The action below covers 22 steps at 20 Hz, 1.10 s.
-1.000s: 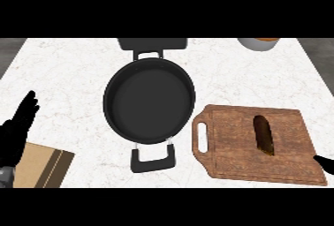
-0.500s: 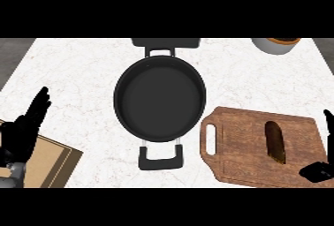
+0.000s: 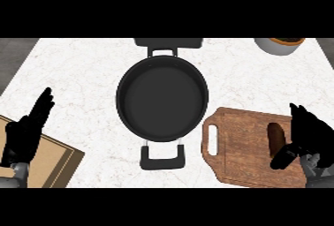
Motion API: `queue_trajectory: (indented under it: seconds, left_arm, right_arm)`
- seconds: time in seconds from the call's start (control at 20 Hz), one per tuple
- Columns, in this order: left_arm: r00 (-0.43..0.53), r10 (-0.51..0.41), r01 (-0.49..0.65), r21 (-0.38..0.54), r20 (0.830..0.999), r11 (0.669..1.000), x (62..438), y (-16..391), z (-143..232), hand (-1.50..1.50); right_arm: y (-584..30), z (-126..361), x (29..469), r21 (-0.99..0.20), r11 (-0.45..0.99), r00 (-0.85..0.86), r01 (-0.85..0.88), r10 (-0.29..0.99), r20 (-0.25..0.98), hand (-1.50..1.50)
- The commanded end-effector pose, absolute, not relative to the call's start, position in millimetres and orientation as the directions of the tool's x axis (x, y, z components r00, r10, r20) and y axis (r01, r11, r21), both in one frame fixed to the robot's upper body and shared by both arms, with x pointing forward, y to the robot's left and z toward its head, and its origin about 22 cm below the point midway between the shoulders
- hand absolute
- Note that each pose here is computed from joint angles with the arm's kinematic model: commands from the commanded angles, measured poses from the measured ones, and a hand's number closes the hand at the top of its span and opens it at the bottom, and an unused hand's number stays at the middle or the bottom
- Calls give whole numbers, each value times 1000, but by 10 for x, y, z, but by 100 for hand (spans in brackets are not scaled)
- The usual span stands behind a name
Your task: Pick the sweet potato from the cutting board and place it in the pot
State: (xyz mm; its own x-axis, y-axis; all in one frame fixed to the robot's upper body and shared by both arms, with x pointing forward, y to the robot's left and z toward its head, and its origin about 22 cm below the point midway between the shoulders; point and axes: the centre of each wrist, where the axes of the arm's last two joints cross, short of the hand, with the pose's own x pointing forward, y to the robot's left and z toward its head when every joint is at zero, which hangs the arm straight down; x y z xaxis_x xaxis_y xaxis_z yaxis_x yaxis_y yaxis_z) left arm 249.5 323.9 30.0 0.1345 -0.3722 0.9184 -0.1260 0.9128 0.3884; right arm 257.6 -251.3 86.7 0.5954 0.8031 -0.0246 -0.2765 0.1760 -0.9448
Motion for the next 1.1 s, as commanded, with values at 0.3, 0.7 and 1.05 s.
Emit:
queue_trajectory:
  seconds: [0.3,0.7,1.05]
  left_arm:
    - [178,-345,-133,370,922,920,2429,3315,208,0]
    - [181,-355,-131,380,917,916,2389,3312,241,0]
    - [185,-348,-166,378,919,911,2406,3370,161,0]
  right_arm:
    - [-2223,719,3005,-881,97,691,-463,662,-290,-150]
    - [-2176,571,3247,-855,111,686,-507,653,-322,-150]
    - [-2065,261,3242,-848,98,697,-521,621,-357,-150]
